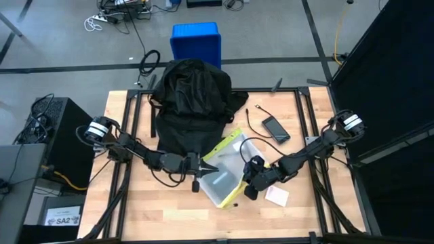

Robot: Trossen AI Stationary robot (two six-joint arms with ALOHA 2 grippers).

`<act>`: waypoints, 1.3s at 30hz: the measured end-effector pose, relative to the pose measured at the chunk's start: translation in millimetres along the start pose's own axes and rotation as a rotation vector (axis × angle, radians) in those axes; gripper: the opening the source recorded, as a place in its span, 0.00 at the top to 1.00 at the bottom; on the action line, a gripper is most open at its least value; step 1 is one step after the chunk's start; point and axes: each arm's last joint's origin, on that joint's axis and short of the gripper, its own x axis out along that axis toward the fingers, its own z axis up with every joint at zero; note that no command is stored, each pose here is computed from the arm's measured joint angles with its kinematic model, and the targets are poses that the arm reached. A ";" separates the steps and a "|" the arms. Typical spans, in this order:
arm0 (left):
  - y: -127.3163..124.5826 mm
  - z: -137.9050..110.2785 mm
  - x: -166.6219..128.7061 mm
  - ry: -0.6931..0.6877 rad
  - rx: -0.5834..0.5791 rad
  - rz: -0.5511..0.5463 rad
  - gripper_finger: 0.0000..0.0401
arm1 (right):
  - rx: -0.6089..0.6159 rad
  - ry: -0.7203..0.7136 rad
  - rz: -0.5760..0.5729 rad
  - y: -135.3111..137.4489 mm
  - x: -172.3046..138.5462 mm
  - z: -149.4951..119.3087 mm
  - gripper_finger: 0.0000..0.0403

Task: Unpack backpack
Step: Remove the black ballpen from the yellow zipper pouch

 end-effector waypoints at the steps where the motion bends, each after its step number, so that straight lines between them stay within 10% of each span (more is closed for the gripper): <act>1: -0.3 -0.5 1.1 0.016 0.004 0.000 1.00 | 0.005 -0.015 -0.001 -1.1 1.0 2.7 0.97; 23: -0.5 -0.2 14.4 0.167 0.004 0.065 0.48 | -0.048 -0.271 0.053 -10.6 8.8 45.9 0.97; 39: 7.9 -3.0 18.1 0.158 -0.030 0.123 0.39 | -0.068 -0.340 0.087 -8.5 7.2 54.1 0.99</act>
